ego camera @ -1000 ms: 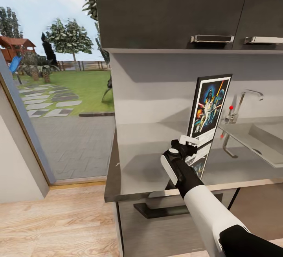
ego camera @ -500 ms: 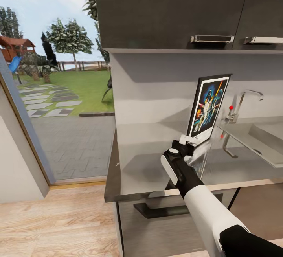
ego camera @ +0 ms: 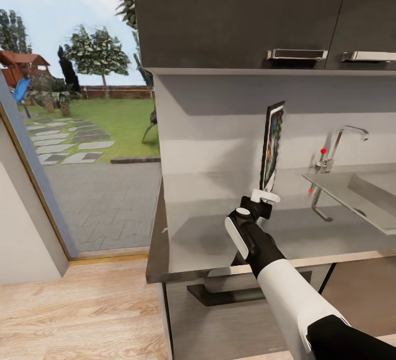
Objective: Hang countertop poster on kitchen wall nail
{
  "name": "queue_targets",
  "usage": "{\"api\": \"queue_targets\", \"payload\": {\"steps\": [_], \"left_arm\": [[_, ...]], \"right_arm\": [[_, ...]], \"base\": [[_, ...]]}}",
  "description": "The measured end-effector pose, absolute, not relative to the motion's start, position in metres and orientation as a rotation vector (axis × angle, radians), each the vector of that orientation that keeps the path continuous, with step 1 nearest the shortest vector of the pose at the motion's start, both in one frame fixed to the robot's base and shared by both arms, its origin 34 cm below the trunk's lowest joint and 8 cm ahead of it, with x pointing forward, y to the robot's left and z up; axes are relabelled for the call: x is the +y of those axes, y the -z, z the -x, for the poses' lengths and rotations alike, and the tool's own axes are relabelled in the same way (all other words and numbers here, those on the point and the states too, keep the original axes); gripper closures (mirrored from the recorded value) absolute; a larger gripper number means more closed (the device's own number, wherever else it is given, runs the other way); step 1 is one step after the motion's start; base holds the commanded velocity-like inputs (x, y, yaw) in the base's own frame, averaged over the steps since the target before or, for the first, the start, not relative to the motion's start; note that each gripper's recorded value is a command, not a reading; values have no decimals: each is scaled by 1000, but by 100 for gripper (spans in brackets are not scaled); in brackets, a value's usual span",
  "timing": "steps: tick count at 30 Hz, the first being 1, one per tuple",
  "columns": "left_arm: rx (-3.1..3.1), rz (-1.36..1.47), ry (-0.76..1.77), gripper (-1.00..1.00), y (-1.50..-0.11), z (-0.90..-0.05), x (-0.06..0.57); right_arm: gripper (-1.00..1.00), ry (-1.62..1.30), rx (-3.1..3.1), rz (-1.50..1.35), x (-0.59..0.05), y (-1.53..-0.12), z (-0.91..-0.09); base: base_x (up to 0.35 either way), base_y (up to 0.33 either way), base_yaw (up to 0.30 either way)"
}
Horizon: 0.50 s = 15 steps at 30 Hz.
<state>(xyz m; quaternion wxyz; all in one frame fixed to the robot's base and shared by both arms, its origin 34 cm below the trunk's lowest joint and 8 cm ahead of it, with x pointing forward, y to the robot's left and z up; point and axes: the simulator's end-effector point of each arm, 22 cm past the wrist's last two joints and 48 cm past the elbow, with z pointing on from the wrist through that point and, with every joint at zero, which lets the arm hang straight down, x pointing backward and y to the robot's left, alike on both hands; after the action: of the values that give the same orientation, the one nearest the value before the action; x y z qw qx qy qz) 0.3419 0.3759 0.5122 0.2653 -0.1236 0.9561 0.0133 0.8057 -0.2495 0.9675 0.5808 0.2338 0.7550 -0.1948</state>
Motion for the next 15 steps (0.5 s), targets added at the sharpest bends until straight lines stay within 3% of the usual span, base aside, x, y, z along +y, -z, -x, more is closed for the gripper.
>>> {"api": "queue_targets", "payload": {"steps": [11, 15], "left_arm": [[2581, 334, -36, -100, -513, -343, 376], [2582, 334, -36, -100, -512, -343, 376]], "right_arm": [[100, 458, 1763, -549, -250, -968, -805], [100, 458, 1763, -549, -250, -968, -806]], "base": [[-9, 0, 0], [-179, 0, 0]]}}
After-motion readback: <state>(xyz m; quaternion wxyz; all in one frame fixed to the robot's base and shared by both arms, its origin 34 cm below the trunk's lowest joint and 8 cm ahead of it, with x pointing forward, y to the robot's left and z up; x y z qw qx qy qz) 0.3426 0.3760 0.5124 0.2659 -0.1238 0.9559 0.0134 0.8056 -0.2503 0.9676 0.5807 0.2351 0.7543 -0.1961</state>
